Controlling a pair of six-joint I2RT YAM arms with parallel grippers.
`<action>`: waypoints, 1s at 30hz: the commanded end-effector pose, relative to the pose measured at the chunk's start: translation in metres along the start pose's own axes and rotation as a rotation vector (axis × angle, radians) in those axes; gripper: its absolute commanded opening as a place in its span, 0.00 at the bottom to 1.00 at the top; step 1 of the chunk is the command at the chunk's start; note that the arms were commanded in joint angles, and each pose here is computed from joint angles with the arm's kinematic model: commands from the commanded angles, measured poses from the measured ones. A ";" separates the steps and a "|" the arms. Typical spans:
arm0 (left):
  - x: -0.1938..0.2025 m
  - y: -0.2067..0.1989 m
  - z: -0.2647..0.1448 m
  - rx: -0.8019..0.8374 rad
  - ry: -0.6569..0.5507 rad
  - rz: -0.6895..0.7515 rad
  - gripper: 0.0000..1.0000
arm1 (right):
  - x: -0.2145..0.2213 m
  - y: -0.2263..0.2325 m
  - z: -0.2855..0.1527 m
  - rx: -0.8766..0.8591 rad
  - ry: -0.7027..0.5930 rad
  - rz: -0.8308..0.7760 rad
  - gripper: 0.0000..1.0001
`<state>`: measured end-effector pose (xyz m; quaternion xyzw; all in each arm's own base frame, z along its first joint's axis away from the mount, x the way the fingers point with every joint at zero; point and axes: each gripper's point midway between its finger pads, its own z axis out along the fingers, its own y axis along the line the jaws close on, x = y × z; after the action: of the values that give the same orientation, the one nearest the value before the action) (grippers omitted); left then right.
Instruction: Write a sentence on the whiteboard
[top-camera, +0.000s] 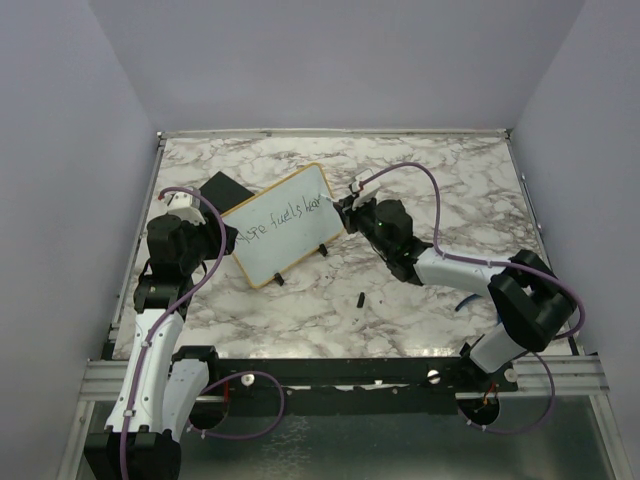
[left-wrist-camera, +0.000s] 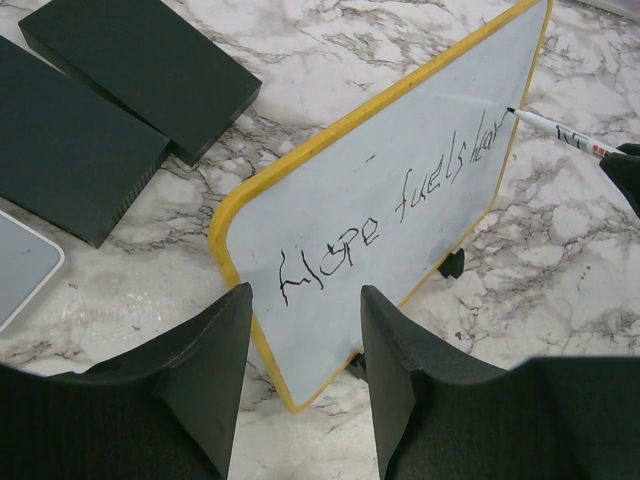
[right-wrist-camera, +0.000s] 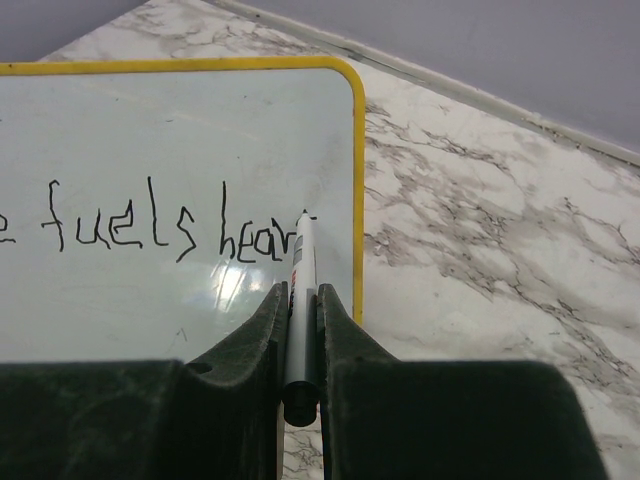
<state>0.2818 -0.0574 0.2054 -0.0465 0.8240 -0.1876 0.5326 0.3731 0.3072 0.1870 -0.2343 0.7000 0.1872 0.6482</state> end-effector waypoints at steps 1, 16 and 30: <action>-0.001 -0.004 0.000 0.018 -0.011 0.009 0.50 | 0.007 0.004 -0.006 -0.016 0.014 0.016 0.01; -0.001 -0.004 -0.001 0.020 -0.013 0.008 0.50 | 0.020 0.005 -0.015 -0.015 0.043 0.020 0.01; -0.002 -0.005 -0.001 0.023 -0.017 0.010 0.50 | 0.018 -0.004 -0.016 0.035 0.045 0.002 0.01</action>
<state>0.2818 -0.0575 0.2055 -0.0463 0.8239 -0.1878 0.5327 0.3616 0.2993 0.1715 -0.2335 0.7115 0.1856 0.6363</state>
